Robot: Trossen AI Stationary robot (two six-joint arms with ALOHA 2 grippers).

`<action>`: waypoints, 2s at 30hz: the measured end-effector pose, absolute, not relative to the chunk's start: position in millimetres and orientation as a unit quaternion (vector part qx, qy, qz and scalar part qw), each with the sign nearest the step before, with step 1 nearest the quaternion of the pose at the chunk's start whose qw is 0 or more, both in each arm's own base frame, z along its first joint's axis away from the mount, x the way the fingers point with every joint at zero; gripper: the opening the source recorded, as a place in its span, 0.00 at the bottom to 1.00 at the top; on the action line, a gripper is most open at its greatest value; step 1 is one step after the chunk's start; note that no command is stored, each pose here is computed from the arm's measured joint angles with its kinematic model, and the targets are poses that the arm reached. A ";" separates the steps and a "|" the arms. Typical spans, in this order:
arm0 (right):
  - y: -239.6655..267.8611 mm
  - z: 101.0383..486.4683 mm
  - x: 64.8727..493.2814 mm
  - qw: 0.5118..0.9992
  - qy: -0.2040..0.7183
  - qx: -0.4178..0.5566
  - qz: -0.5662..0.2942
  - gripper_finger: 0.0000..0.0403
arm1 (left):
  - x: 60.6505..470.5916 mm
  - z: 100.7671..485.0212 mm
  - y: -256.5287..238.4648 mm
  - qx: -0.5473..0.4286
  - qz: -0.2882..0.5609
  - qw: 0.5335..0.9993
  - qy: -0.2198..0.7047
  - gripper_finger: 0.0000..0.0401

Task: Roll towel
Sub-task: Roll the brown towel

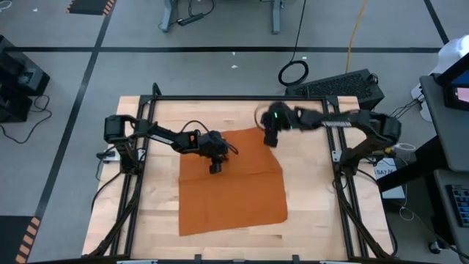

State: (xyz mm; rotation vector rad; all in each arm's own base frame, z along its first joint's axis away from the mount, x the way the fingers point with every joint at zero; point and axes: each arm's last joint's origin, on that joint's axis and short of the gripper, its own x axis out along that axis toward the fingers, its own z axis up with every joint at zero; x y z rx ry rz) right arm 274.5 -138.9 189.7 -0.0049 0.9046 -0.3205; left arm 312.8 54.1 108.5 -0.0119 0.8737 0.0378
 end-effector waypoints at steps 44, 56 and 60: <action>-227.6 147.1 336.0 0.692 0.656 0.250 0.168 0.29 | 258.1 104.1 36.5 -0.010 0.094 0.858 0.504 0.38; -245.4 142.6 338.8 0.732 0.645 0.170 0.137 0.47 | 258.7 103.8 36.8 -0.005 0.092 0.860 0.501 0.38; -237.1 139.6 338.9 0.726 0.646 0.172 0.161 0.52 | 258.7 103.8 36.8 -0.005 0.092 0.860 0.501 0.38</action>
